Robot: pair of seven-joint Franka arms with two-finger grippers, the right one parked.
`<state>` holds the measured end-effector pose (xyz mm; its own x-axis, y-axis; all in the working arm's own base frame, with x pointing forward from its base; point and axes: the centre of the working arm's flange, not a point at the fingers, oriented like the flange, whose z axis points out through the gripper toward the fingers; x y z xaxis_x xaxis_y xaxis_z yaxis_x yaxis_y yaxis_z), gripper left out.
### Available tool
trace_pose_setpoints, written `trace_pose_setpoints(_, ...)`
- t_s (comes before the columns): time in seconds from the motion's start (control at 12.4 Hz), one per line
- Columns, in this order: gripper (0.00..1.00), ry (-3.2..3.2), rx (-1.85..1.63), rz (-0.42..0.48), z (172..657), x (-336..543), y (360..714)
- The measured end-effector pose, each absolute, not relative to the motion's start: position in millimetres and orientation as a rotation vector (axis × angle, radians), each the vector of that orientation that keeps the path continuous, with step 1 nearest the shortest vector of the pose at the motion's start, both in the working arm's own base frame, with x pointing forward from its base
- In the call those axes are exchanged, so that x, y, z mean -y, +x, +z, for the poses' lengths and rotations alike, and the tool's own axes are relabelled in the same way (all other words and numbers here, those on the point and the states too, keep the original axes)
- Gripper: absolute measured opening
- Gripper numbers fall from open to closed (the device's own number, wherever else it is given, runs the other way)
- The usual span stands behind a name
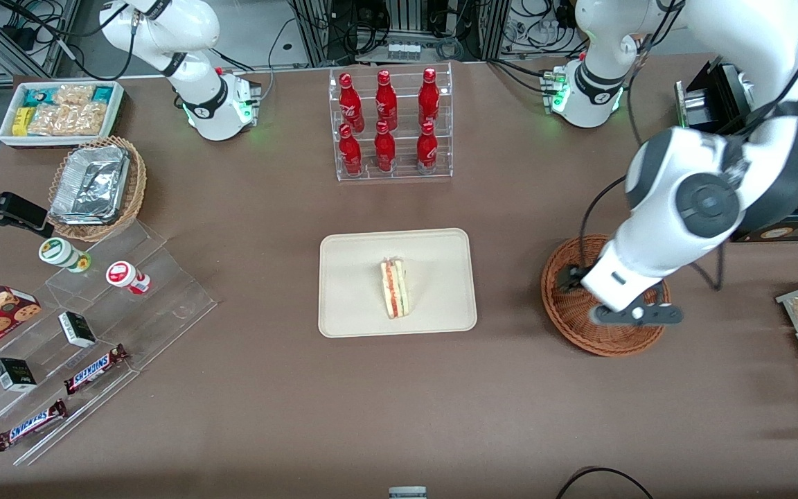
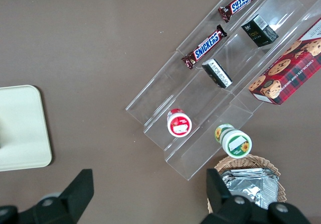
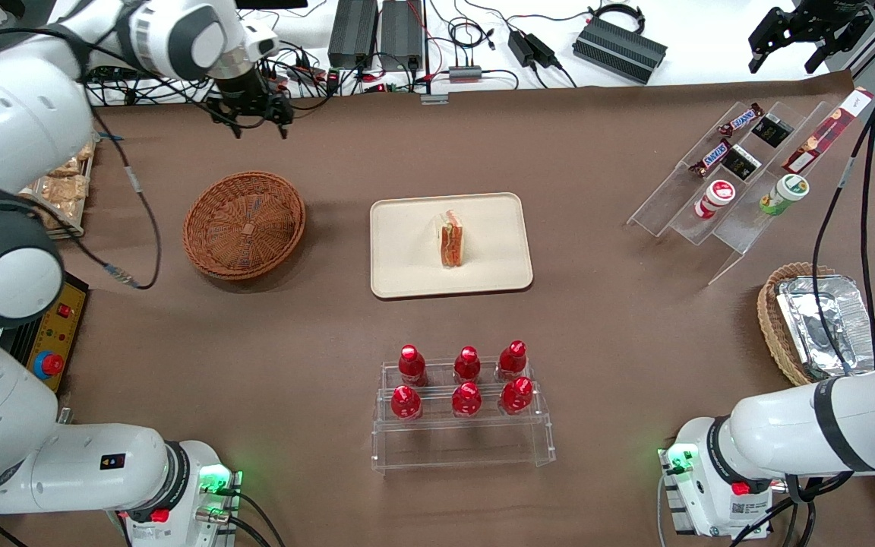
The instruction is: Place sandwich from basket to tray
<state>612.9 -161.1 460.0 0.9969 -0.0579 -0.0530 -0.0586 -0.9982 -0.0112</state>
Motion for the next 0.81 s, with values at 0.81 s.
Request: trace_pose_setpoints(0.81, 1.00, -3.103, -0.157, 0.313, 578.1, 20.4, 533.6)
